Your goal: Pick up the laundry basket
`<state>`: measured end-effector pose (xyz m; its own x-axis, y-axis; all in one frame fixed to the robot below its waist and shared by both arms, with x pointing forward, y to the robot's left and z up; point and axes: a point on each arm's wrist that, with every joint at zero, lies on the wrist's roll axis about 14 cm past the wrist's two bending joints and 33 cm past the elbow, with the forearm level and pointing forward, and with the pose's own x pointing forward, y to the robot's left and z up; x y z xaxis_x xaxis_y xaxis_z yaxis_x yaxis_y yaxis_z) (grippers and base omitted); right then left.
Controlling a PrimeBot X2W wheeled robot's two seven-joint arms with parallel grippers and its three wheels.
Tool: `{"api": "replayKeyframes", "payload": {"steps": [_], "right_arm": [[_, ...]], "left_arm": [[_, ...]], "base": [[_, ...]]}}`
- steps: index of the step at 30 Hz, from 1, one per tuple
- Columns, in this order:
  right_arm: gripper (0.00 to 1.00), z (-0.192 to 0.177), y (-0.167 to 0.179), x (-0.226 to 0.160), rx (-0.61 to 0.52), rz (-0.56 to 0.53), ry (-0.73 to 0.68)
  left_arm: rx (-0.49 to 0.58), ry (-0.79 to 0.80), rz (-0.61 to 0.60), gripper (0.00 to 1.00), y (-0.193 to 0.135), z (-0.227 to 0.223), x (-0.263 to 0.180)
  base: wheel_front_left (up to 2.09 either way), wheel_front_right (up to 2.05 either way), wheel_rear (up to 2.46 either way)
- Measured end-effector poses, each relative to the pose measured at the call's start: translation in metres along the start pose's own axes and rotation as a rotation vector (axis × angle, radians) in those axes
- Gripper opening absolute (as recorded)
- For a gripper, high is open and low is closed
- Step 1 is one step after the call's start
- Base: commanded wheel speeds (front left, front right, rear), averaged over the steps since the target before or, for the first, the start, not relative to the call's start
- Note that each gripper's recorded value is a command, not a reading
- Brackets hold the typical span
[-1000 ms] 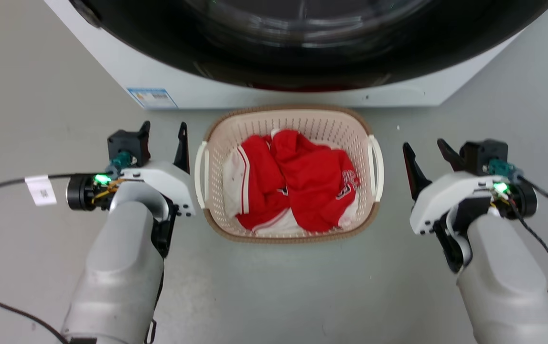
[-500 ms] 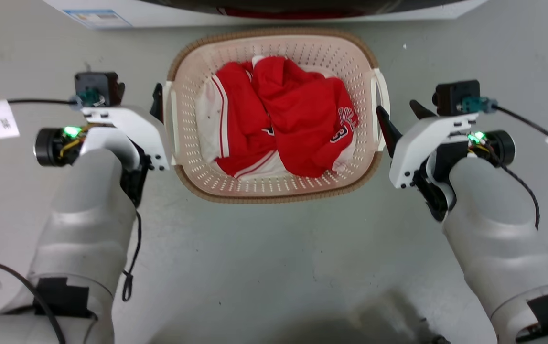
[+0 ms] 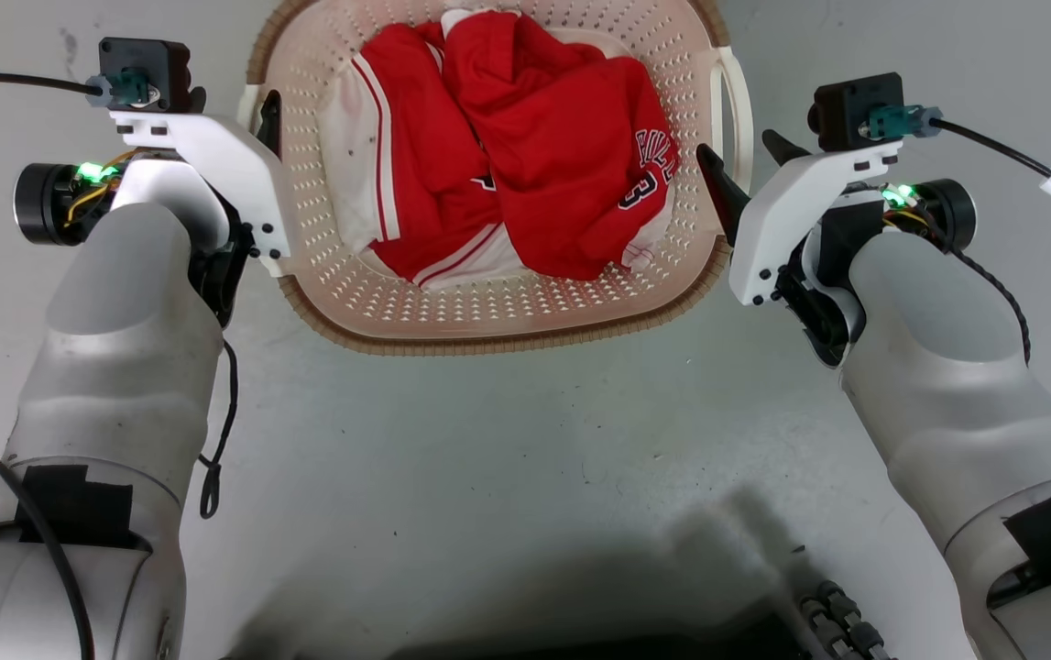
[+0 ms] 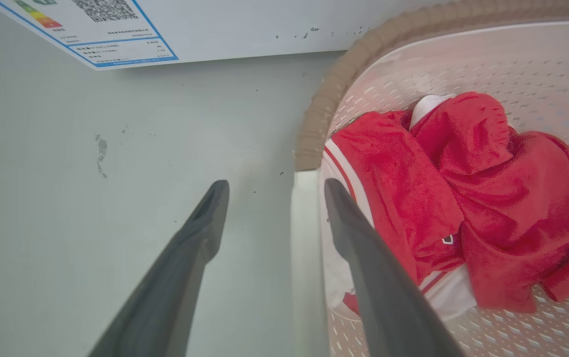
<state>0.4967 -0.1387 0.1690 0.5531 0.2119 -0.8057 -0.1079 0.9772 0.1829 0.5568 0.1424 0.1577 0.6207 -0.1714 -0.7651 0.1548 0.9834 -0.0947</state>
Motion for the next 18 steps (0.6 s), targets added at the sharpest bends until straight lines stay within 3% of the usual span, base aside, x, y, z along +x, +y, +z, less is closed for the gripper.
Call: {"api": "replayKeyframes", "payload": {"steps": [13,14,15,16,18], "right_arm": [[1.0,-0.014,0.001,0.017,0.011,0.021,0.052],[0.64,-0.016,0.001,0.018,0.015,0.021,0.058],[0.44,-0.018,0.002,0.018,0.019,0.022,0.066],[0.0,-0.019,0.002,0.018,0.022,0.025,0.074],[0.0,-0.021,0.004,0.019,0.025,0.031,0.084]], "left_arm": [[0.009,0.091,-0.019,1.0,-0.003,-0.024,0.022],[0.01,0.093,-0.021,1.0,-0.004,-0.025,0.023],[0.006,0.104,-0.023,0.46,-0.005,-0.028,0.023],[-0.001,0.113,-0.026,0.0,-0.006,-0.03,0.023],[-0.002,0.121,-0.031,0.0,-0.008,-0.03,0.024]], "base": [[0.0,0.0,0.0],[0.0,0.0,0.0],[0.0,0.0,0.0],[0.0,0.0,0.0],[0.0,0.0,0.0]]}}
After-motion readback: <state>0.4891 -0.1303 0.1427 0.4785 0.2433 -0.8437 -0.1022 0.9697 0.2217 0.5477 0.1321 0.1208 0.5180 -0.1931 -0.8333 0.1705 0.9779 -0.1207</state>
